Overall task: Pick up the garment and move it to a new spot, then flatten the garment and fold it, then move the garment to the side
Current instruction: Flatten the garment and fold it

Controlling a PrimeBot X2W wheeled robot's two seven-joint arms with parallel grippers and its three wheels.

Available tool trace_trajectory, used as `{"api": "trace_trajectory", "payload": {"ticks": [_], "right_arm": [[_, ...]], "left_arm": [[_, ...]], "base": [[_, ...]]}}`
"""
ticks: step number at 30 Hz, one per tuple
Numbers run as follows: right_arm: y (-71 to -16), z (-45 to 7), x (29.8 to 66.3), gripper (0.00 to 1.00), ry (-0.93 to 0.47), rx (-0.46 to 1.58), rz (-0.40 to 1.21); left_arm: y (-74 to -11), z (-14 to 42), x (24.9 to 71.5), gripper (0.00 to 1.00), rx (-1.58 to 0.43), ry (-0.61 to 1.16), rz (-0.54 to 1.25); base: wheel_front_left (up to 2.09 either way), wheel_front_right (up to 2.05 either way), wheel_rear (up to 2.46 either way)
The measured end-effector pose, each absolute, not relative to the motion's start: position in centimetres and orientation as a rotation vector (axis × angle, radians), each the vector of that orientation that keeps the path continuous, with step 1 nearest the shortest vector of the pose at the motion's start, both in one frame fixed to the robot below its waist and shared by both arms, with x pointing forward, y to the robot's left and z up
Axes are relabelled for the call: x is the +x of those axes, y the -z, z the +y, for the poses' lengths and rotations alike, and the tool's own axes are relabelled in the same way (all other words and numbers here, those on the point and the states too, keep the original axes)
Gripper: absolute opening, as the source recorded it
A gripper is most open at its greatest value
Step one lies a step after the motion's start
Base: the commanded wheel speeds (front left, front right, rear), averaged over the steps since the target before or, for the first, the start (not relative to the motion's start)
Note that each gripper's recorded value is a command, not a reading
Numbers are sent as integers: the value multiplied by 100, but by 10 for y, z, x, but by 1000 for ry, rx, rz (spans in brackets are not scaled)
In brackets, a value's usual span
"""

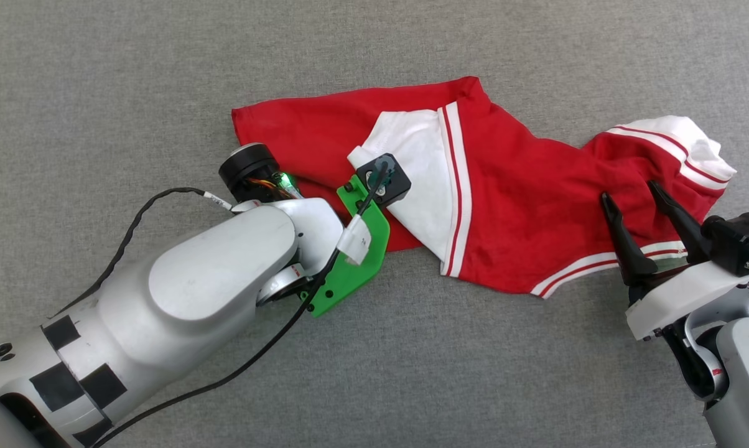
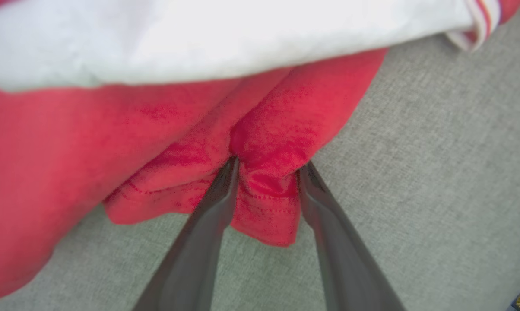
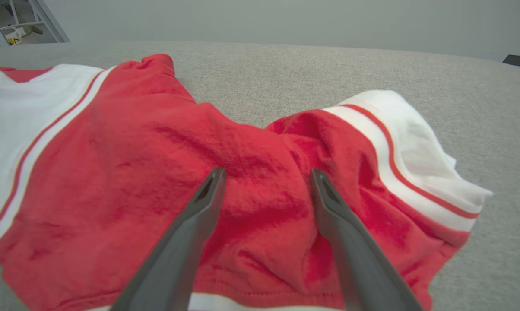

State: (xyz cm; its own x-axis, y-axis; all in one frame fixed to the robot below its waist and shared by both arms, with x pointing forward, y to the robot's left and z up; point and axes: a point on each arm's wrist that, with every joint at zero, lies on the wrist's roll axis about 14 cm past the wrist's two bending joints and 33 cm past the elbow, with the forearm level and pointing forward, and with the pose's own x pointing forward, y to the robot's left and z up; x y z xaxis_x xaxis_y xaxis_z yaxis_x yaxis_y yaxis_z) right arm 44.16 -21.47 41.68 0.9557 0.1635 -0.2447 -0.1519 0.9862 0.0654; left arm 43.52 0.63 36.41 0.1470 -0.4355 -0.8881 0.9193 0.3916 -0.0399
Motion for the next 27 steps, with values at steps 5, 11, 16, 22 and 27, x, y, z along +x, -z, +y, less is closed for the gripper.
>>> {"api": "trace_trajectory", "payload": {"ticks": [5,11,16,22,27], "right_arm": [[-424,-212,443,100,-167,50,228],[-437,-203,444,100,-187,59,190],[-445,-199,445,100,-195,65,164],[-446,-208,444,100,-173,61,156],[-442,-214,443,100,-156,57,166]], "left_arm": [[-378,9,442,0,576,1050,897],[-402,58,474,0,611,905,823],[-423,112,516,0,620,727,782],[-409,148,537,0,593,604,811],[-376,163,531,0,532,558,893]], "base": [[0,0,0],[0,0,0],[0,0,0],[0,0,0],[0,0,0]]}}
